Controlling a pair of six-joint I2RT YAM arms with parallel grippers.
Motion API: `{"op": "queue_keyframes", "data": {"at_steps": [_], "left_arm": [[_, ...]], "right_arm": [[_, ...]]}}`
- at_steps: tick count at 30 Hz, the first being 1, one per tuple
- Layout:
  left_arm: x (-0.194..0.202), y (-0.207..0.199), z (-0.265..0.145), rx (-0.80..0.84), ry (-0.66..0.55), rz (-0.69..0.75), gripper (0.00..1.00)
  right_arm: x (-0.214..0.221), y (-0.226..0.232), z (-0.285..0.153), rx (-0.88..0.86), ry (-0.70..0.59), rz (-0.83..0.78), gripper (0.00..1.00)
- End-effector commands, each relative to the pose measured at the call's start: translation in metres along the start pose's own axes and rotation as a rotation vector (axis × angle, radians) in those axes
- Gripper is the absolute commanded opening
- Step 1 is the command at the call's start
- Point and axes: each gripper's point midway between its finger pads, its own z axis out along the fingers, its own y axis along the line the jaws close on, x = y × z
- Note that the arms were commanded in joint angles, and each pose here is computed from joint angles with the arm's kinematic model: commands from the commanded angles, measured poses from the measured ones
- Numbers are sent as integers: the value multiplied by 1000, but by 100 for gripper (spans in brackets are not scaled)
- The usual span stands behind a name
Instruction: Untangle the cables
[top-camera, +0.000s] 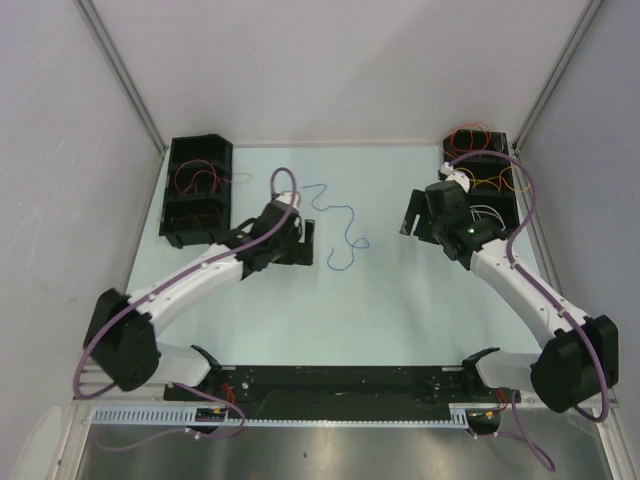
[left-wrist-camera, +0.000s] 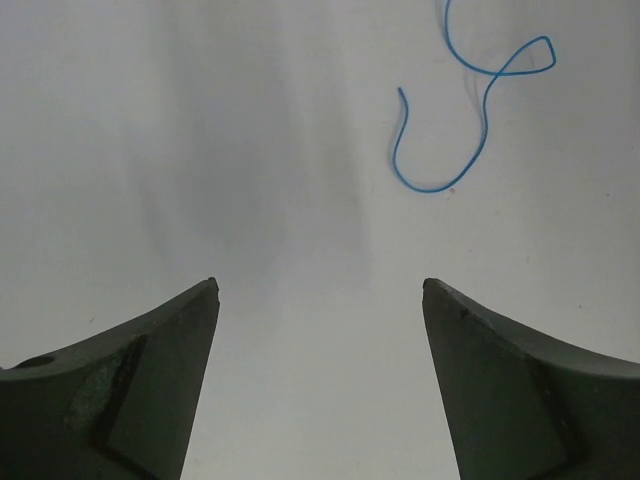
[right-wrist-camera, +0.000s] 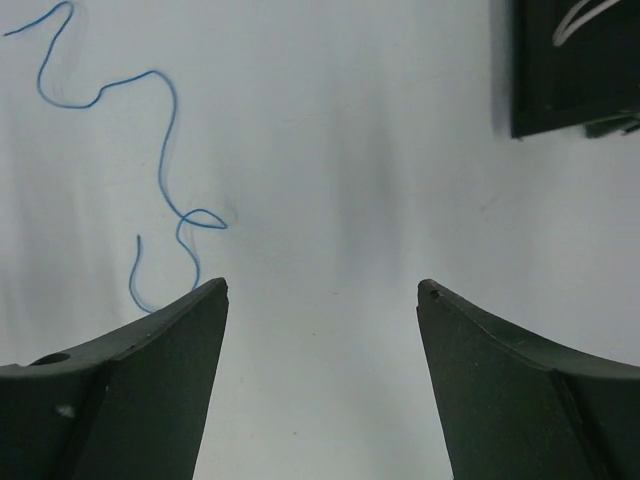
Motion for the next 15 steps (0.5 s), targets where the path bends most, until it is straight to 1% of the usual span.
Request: {"op": "queue_keyframes", "data": {"at_steps": [1,4,6,7,10,12,13,15], "left_arm": [[-35,-49,28,38,-107,83,85],[-35,-73,55,60,-86,152,83],[-33,-85,67,69,-71,192,82],[-34,-90,77,69,-64,222,82],[-40,-107,88,106,-75,274,81],[-32,-113,103,115,-48,301,80],[-39,-119,105,127,-58,313,79],[-34,-123,117,130,-38,345,77]], "right_arm": [[-13,-38,-25,60,-30,49,81],[-21,-52,-35,61,-60,59,82],[-22,-65,-37,90,-57,78,82],[-21,-66,-38,80,-51,89,82],[-17,-60,-37,41,-32,95,82],[-16,-61,-34,38,-25,93,82],[-14,-60,-34,36,-21,86,82],[-12,-61,-32,38,-14,84,82]]}}
